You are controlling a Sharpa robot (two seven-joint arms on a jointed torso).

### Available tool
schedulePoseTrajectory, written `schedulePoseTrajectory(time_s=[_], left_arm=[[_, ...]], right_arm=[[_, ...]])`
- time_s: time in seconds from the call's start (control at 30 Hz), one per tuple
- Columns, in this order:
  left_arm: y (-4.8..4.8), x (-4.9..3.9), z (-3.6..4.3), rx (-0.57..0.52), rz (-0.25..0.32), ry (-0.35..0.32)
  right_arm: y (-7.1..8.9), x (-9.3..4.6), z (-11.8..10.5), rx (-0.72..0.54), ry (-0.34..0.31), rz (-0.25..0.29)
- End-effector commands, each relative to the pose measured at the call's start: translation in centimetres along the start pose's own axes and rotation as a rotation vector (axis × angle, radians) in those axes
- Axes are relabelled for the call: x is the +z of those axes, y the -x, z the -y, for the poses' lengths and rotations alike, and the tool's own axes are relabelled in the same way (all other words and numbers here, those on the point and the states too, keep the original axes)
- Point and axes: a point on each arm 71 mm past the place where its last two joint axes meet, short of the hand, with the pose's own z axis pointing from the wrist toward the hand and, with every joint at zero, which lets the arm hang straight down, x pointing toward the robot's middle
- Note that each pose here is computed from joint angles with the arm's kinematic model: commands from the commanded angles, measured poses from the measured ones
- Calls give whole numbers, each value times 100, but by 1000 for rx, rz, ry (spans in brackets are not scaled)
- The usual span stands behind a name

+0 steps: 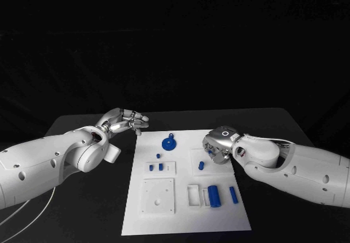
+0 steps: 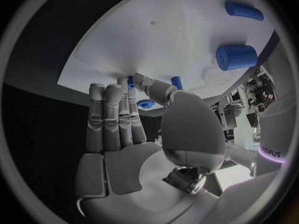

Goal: Assemble the parts on the task board

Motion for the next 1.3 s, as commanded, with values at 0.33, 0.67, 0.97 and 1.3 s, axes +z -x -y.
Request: schedulePoseTrajectory(time_s=[0.33,0.67,0.97,1.3], left_arm=[[40,7,-9,-7,14,-1],[53,11,-15,-7,19,1],[44,25,-17,-10,23,-1],[37,40,-14,-13,35,-3]], right_arm=[[151,-48,-34,14,22,46],[295,-75,-56,76,39,111],[485,-89,-311,223,143,253],[594,-4,-740,237,254,266]])
